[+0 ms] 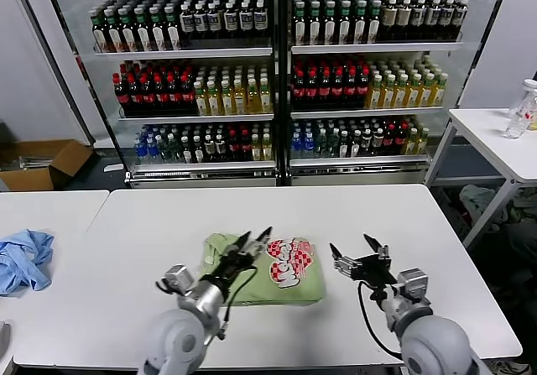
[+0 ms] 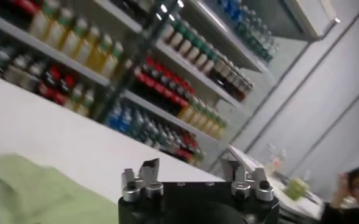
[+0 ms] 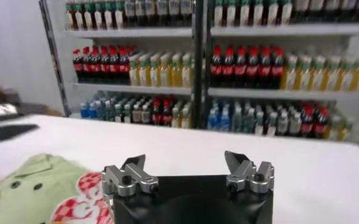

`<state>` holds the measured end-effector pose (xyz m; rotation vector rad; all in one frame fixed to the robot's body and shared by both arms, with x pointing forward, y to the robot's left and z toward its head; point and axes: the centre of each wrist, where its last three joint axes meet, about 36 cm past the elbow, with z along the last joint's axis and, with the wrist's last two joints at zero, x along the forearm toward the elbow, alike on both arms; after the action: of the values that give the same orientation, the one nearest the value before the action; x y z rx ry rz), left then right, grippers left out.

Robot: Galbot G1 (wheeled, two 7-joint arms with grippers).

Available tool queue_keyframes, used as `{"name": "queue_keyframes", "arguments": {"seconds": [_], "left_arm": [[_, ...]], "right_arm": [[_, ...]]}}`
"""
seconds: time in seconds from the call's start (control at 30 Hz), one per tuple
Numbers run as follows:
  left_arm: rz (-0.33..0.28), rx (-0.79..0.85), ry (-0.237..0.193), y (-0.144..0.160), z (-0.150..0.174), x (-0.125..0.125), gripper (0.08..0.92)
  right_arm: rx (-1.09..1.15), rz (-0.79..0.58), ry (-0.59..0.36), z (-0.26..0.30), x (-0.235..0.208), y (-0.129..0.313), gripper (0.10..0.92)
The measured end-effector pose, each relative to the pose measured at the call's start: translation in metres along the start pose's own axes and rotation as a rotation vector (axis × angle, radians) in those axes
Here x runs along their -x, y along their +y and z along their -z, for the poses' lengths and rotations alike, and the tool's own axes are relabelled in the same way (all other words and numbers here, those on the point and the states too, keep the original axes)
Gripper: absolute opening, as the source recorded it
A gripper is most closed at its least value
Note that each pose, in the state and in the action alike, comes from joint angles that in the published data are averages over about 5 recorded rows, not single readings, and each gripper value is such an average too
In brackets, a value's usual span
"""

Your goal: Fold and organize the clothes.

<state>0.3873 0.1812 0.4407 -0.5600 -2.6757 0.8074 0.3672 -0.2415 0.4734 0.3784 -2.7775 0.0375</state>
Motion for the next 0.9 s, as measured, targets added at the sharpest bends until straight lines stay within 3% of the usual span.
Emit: {"name": "queue_keyframes", "arguments": {"seconds": [0.17,0.33,0.5,0.9], "left_arm": [[0.113,0.050,-0.039,0.027,0.008,-0.025,0.806],[0.207,0.090,-0.067,0.046,0.014,-0.049,0.822],[0.259,0.107,-0.077,0.055,0.016,-0.062,0.823],[0.301,0.134,-0.089,0.062,0.020,-0.077,0.823]], "right_arm": [[0.046,0.008,0.067,-0.015,0.031,0.012,0.823],[0.082,0.023,0.128,-0.025,0.067,0.029,0.823],[0.096,0.052,0.168,-0.028,0.101,0.047,0.791],[0.054,0.050,0.219,-0.026,0.147,0.051,0.454]]}}
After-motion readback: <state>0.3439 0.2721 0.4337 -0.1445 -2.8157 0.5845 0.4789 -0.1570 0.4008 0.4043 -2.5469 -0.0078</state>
